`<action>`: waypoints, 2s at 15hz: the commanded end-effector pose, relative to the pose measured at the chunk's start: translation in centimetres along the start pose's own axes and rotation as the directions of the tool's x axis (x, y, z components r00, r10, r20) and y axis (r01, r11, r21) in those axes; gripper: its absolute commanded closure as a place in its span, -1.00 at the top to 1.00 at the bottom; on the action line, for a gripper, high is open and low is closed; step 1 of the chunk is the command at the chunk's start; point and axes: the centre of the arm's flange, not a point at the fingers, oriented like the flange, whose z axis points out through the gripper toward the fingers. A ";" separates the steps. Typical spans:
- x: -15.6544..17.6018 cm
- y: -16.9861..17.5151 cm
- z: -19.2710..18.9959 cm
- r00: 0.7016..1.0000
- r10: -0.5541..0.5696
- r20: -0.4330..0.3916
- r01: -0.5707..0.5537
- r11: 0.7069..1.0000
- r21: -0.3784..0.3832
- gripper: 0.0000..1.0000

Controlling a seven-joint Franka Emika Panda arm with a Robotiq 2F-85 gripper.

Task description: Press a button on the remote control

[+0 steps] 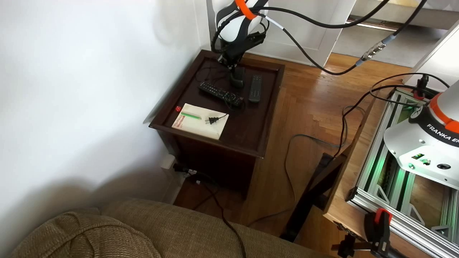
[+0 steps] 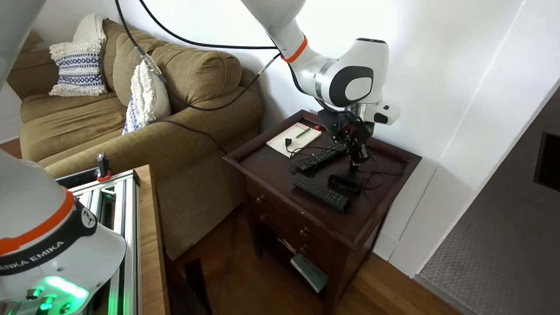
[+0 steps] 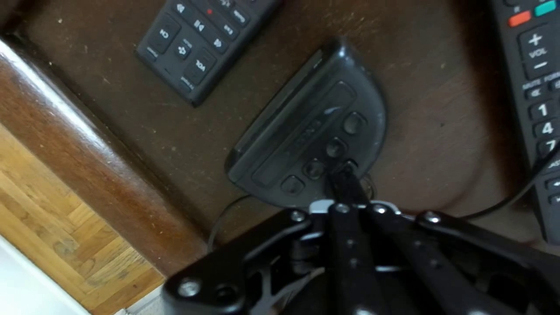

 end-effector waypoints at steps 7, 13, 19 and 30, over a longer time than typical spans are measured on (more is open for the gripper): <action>-0.1 -0.5 3.4 0.999 0.016 0.028 -0.015 0.998 -0.065 -1.00; -0.3 -0.8 4.3 1.000 0.004 0.027 -0.002 0.997 -0.074 -1.00; -0.1 -0.5 3.4 1.000 0.013 0.023 -0.012 0.998 -0.058 -1.00; -1.0 1.9 -6.2 0.999 0.033 -0.030 -0.032 0.999 0.022 -1.00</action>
